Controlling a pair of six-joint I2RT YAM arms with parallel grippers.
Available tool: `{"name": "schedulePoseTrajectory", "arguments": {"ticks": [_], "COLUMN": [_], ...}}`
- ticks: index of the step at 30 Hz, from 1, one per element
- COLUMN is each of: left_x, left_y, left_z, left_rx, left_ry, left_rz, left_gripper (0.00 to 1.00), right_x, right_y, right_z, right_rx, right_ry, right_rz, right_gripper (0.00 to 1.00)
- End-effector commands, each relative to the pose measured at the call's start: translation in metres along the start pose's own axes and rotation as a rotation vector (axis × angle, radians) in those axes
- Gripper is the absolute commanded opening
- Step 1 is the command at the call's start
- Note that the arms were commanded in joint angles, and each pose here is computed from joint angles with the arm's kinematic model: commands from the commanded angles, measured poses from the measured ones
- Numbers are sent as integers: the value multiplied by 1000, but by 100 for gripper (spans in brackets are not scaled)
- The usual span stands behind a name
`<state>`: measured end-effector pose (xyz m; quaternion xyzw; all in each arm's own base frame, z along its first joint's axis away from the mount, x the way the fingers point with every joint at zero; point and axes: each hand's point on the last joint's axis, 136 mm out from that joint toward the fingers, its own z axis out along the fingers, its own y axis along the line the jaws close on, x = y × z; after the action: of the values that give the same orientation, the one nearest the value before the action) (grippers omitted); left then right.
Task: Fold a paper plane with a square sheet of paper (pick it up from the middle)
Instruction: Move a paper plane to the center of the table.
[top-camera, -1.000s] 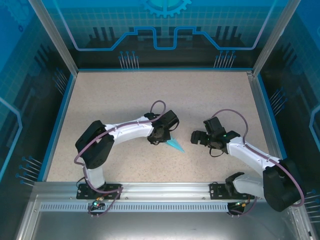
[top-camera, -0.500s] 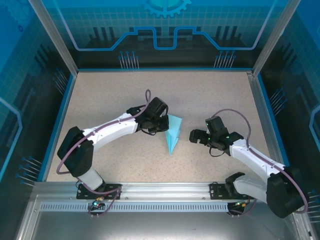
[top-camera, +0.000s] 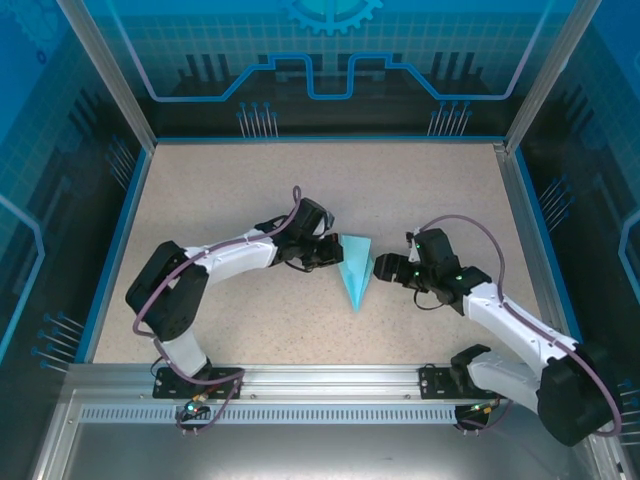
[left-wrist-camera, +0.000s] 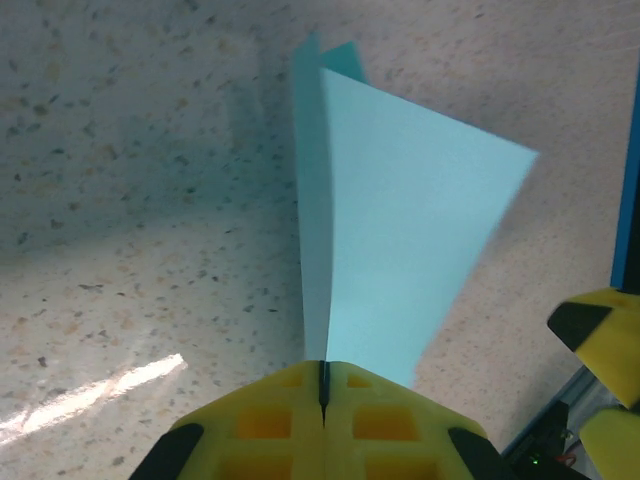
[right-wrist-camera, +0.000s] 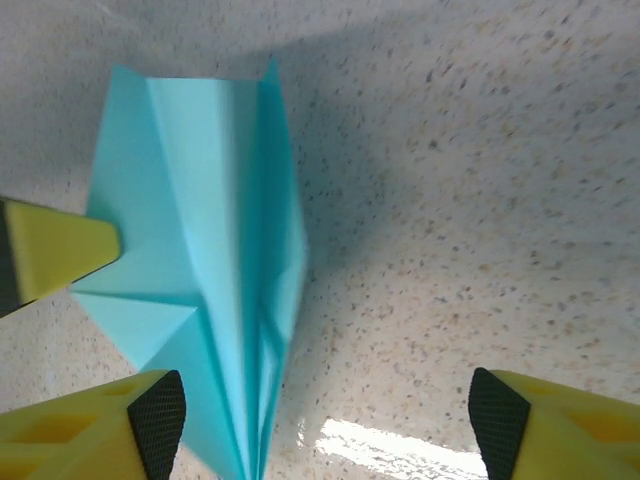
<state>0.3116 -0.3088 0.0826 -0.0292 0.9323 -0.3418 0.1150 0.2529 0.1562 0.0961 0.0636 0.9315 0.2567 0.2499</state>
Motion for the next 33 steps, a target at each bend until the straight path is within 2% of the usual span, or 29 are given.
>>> {"name": "schedulePoseTrajectory", "arguments": {"ticks": [1,5,9,16,21,25,33], "left_x": [1,6,11,16,20,20,19], "left_y": [6,22,36,50,55,54,54], "left_z": [10,17,19,10,10,11,10], "left_rx": [57,27,3,-43,-52,-51,-52], "left_ry": [16,24,28,7,16,15,16], "left_rz": [-36,-52,-75,-81,-84,-85,-82], "left_gripper": [0,0,0,0,0,0,0], "right_x": [8,16,23,27,41,40,37], "right_y": [20,36,48,54,58,76,66], "right_z": [11,27,43,66,76,75,60], "right_rx": [-50,-37,-6,88,89,56,115], "right_ry": [48,100,147,203,265,256,216], "right_rz": [-47,-102,-156,-221,-263,-310,-295], "right_gripper": [69,56,53,55,55,51,52]}}
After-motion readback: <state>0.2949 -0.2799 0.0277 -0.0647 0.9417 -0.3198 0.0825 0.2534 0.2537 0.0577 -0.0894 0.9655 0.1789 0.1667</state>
